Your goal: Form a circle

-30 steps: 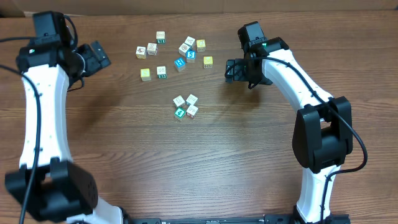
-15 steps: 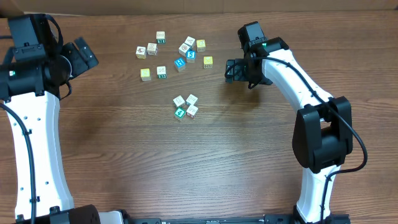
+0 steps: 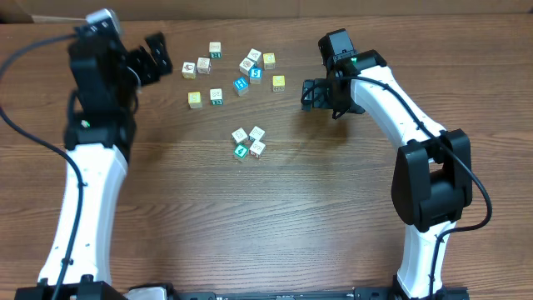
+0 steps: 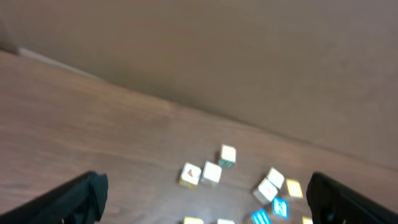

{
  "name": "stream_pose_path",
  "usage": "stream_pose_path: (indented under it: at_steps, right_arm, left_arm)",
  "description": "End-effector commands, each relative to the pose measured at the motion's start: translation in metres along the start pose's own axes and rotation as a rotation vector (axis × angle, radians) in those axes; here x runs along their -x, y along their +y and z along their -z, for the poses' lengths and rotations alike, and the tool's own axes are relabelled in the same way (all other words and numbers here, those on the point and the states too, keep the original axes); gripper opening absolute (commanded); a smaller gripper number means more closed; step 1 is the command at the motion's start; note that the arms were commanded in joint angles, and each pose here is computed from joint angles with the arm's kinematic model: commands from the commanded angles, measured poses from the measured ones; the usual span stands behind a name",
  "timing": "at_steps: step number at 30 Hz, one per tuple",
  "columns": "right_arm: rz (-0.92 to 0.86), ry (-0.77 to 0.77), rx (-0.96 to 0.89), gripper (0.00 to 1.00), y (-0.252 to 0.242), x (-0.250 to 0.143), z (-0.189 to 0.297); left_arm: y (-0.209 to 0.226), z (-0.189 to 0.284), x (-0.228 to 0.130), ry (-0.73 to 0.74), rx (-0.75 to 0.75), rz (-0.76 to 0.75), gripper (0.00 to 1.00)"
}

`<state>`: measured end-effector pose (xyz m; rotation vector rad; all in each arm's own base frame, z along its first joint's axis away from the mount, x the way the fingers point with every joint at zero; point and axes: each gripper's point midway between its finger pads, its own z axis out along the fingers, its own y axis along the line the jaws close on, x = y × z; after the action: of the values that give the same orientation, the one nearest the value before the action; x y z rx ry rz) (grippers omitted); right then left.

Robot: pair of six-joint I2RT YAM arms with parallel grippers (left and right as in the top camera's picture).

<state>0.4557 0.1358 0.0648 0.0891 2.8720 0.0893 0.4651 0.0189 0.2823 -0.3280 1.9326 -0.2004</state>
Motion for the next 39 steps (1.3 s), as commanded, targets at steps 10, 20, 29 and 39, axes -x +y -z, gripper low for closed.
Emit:
stream_pose_path:
  at_steps: [10, 20, 29, 39]
  right_arm:
    - [-0.004, -0.04, 0.019, 1.0, 0.002, 0.009, 0.016]
    - [-0.004, -0.04, 0.019, 1.0, 0.002, 0.009, 0.016]
    - [-0.004, -0.04, 0.02, 1.0, 0.002, 0.009, 0.016]
    - [-0.004, -0.04, 0.019, 1.0, 0.002, 0.009, 0.016]
  left_arm:
    - [0.029, 0.022, -0.068, -0.158, 0.002, -0.014, 1.0]
    - [0.068, 0.048, -0.136, -0.173, 0.087, 0.023, 0.99]
    - [0.09, 0.069, -0.173, -0.145, 0.129, 0.033, 1.0]
    - [0.101, 0.093, -0.198, -0.166, 0.136, 0.063, 0.99]
